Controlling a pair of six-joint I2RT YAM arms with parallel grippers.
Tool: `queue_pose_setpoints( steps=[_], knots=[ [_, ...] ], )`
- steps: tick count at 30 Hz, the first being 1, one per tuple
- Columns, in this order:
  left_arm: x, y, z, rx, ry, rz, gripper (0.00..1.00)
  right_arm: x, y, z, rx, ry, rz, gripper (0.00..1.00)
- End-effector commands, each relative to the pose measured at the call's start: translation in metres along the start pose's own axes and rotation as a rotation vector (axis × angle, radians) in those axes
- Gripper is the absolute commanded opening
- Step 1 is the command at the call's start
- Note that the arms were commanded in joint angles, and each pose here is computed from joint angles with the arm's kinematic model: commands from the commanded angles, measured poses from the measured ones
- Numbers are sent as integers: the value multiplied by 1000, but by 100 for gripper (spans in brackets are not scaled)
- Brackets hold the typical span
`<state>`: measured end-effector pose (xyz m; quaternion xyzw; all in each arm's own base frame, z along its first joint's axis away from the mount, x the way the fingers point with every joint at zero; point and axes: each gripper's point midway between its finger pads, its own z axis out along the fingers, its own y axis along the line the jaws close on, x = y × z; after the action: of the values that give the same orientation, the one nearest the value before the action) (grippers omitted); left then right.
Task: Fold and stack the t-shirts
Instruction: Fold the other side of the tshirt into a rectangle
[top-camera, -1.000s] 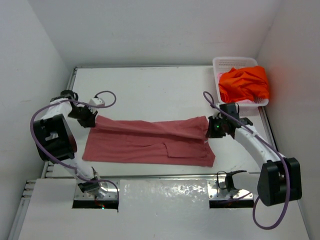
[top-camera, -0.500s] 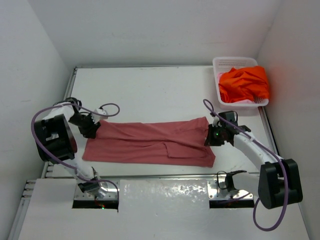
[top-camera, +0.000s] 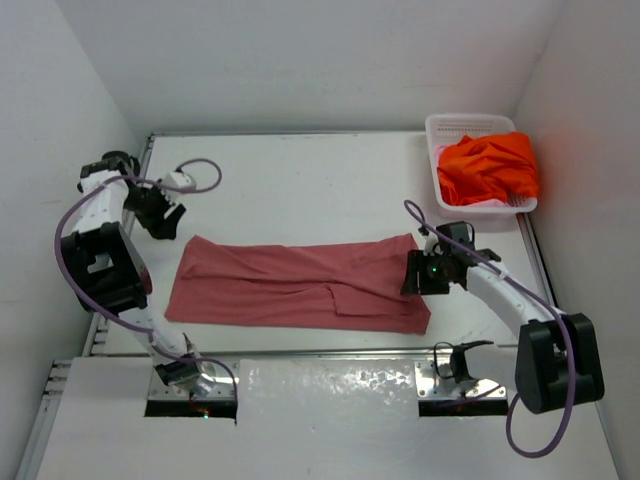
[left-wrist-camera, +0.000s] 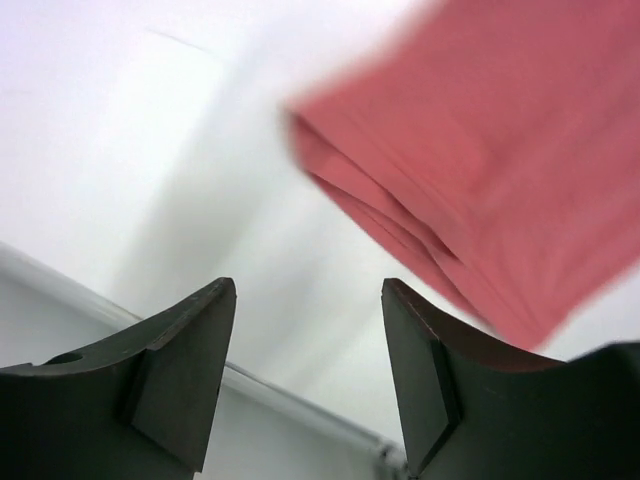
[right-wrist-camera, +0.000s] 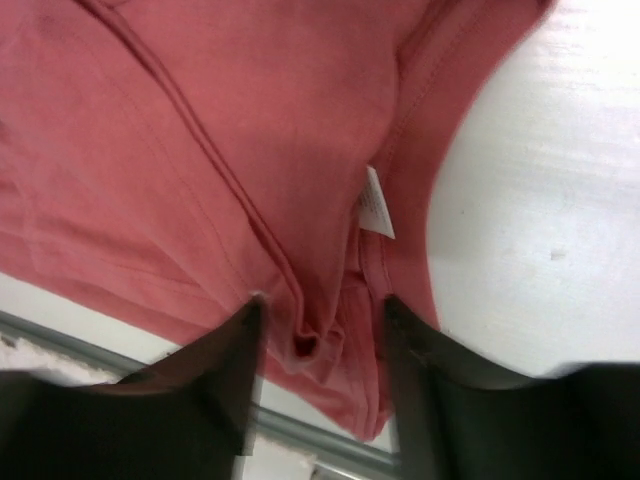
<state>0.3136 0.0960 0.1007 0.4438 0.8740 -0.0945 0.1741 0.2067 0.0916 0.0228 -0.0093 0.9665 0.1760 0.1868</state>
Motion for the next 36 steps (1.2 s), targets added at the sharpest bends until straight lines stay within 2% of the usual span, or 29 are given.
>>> queue_pose_setpoints(
  steps=[1, 2, 3, 5, 6, 7, 9, 10, 12, 13, 19, 24, 27, 29, 30, 31, 32, 33, 34, 35, 36],
  knots=[
    [-34, 33, -2, -66, -185, -250, 58, -12, -4, -13, 38, 5, -87, 57],
    [-44, 36, 1, -71, -232, -405, 60, -22, -6, -18, 64, -29, -104, 62],
    [-43, 39, 9, -84, -244, -482, 61, -50, -4, -30, 87, -124, -137, 66],
    [-46, 47, 20, -118, -273, -581, 66, -80, 2, -41, 92, -220, -159, 69],
    [-43, 38, 36, -104, -253, -610, 67, -91, 5, -40, 85, -236, -155, 69],
    [-40, 46, 42, -157, -244, -616, 67, -110, 11, -41, 70, -279, -162, 69],
    [-35, 44, 53, -169, -222, -659, 71, -125, 13, -34, 64, -272, -170, 70],
    [-29, 49, 57, -195, -206, -679, 71, -124, 3, -15, 97, -219, -158, 70],
    [-23, 51, 60, -213, -184, -709, 71, -140, 0, -4, 114, -206, -148, 70],
    [-19, 50, 62, -215, -167, -717, 71, -136, -6, 13, 129, -143, -132, 71],
    [-12, 38, 74, -176, -145, -735, 71, -151, -21, 47, 176, -106, -123, 71],
    [-19, 19, 93, -50, -174, -764, 71, -146, -30, 73, 176, -73, -109, 70],
    [-25, 3, 95, 24, -201, -761, 70, -142, -32, 85, 163, -70, -76, 66],
    [-25, 0, 96, 30, -202, -755, 67, -137, -32, 91, 148, -61, -58, 54],
    [-22, -1, 98, 25, -194, -760, 62, -139, -31, 93, 141, -72, -51, 47],
    [-20, -1, 100, 23, -190, -771, 58, -139, -31, 94, 141, -74, -45, 32],
    [-17, -2, 105, 28, -178, -781, 53, -137, -32, 95, 143, -76, -33, 25],
    [-17, -3, 108, 38, -180, -790, 40, -139, -33, 95, 145, -89, -30, 19],
    [-17, -4, 111, 48, -178, -800, 35, -140, -35, 95, 150, -97, -13, 14],
    [-16, -6, 115, 61, -172, -809, 29, -138, -38, 94, 162, -102, -1, 3],
    [-13, -6, 117, 53, -166, -815, 5, -144, -41, 90, 182, -134, 5, 0]
  ],
)
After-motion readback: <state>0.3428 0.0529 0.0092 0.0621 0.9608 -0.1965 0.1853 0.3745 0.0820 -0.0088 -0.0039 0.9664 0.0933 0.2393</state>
